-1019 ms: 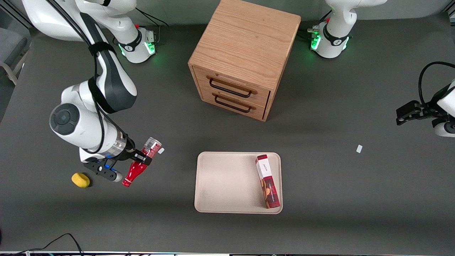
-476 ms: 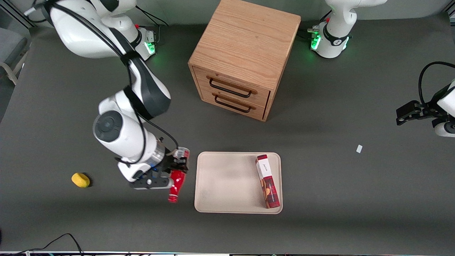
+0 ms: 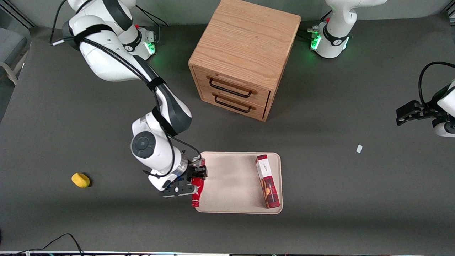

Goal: Place coke bottle on tray
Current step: 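Lift the bottle and carry it over the cream tray, then lower the bottle onto the tray and open the right gripper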

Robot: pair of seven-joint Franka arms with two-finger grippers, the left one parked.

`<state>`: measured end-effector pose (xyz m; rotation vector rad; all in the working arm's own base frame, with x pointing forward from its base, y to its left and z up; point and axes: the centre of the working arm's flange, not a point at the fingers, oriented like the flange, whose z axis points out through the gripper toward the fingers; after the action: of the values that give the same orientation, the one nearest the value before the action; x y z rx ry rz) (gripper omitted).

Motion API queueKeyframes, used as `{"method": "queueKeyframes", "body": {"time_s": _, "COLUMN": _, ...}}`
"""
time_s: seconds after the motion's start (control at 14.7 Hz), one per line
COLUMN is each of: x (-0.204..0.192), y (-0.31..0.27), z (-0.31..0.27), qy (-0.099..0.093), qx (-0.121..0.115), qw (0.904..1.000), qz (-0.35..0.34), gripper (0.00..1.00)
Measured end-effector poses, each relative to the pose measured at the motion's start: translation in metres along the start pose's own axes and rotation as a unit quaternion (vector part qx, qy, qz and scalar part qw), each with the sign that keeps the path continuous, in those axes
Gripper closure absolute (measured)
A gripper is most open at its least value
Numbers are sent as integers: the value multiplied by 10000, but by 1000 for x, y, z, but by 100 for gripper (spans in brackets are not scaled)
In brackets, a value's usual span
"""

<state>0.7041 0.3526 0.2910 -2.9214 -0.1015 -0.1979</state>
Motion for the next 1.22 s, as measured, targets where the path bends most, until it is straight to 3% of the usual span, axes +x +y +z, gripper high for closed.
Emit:
{"method": "queueKeyframes", "body": {"time_s": 0.27, "x": -15, "y": -14, "z": 56, "qy": 70, "qx": 110, "qw": 9999, "qz": -92, "gripper": 44}}
{"method": "queueKeyframes", "body": {"time_s": 0.75, "x": -14, "y": 7, "z": 87, "qy": 186, "qx": -41, "qw": 9998, "qz": -110, "gripper": 44}}
{"method": "queueKeyframes", "body": {"time_s": 0.82, "x": -14, "y": 7, "z": 86, "qy": 195, "qx": -39, "qw": 9997, "qz": -108, "gripper": 40}}
{"method": "queueKeyframes", "body": {"time_s": 1.09, "x": -13, "y": 6, "z": 85, "qy": 208, "qx": -32, "qw": 9997, "qz": -112, "gripper": 3}}
{"method": "queueKeyframes", "body": {"time_s": 1.22, "x": -13, "y": 6, "z": 84, "qy": 213, "qx": -31, "qw": 9997, "qz": -114, "gripper": 0}}
